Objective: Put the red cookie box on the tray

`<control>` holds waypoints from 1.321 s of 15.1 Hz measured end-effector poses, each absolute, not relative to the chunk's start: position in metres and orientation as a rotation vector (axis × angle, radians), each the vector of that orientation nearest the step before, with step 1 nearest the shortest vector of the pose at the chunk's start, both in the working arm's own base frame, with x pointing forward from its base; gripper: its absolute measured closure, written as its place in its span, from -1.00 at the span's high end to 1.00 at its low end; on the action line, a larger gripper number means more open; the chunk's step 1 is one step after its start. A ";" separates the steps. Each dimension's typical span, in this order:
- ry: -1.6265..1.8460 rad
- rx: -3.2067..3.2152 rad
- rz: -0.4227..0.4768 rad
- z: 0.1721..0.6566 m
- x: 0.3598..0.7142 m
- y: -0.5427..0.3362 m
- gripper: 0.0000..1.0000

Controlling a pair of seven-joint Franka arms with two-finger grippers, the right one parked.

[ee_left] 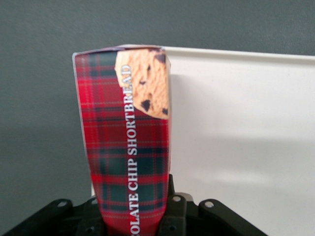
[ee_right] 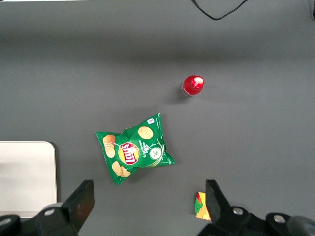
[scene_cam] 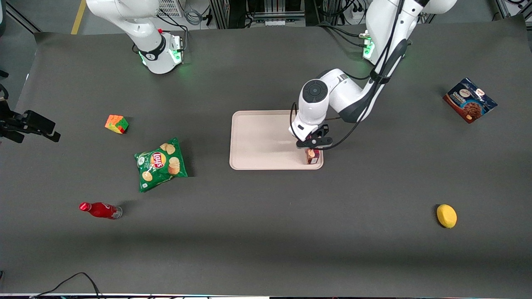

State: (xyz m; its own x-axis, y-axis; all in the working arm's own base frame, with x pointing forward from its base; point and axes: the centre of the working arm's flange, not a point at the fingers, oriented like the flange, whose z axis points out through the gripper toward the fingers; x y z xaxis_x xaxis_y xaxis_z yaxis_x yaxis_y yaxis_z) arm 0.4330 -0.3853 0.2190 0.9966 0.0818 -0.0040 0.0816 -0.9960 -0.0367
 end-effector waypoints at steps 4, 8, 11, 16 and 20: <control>-0.116 -3.100 0.014 0.208 0.430 -0.387 -0.37; -0.097 -3.089 -0.004 0.206 0.432 -0.385 -0.18; -0.099 -3.093 -0.010 0.207 0.433 -0.385 0.45; -0.133 -3.084 -0.036 0.227 0.451 -0.387 1.00; -0.146 -3.043 0.023 0.312 0.509 -0.364 1.00</control>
State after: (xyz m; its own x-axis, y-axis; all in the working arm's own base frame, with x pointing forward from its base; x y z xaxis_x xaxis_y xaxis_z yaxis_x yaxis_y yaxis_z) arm 0.5095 -0.3643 0.3124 0.9953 0.0962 -0.0104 0.0948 -0.9910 -0.0950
